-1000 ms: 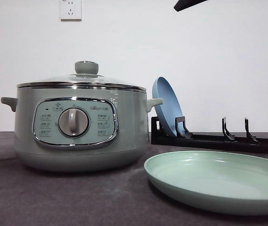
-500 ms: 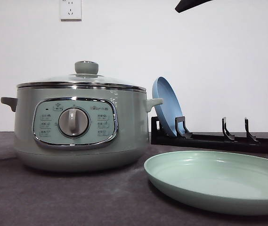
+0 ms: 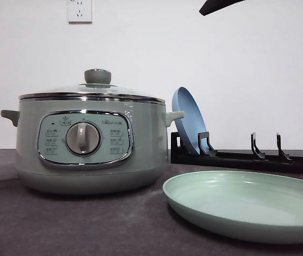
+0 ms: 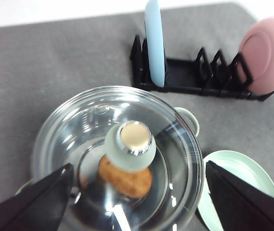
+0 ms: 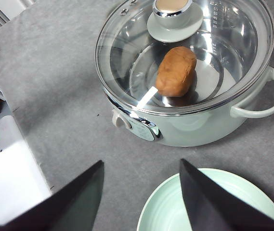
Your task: Transfer potato from steamer to green plate
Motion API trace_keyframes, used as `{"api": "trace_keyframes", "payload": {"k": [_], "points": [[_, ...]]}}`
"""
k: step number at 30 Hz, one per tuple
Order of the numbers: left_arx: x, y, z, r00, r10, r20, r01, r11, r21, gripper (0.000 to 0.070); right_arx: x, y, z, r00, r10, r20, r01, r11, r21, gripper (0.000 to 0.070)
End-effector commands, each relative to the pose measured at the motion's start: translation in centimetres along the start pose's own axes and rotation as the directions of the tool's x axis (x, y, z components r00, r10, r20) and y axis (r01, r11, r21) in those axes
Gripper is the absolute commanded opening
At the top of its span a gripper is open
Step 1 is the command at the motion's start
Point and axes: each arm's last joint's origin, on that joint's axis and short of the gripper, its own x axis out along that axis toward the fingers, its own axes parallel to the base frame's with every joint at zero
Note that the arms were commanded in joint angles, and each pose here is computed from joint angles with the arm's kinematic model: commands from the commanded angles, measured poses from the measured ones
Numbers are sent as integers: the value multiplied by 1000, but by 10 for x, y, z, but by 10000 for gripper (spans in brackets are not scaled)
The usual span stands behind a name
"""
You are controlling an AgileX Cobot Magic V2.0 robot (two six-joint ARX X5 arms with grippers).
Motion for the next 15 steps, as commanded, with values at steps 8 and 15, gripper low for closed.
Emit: {"api": "trace_keyframes", "payload": {"k": [8, 15], "points": [[69, -2, 15, 993, 7, -118, -3, 1000, 30, 555, 0, 2, 4, 1000, 8, 4, -8, 1000, -22, 308], [109, -5, 7, 979, 37, -199, -25, 998, 64, 555, 0, 2, 4, 1000, 7, 4, -7, 1000, -22, 308]]}}
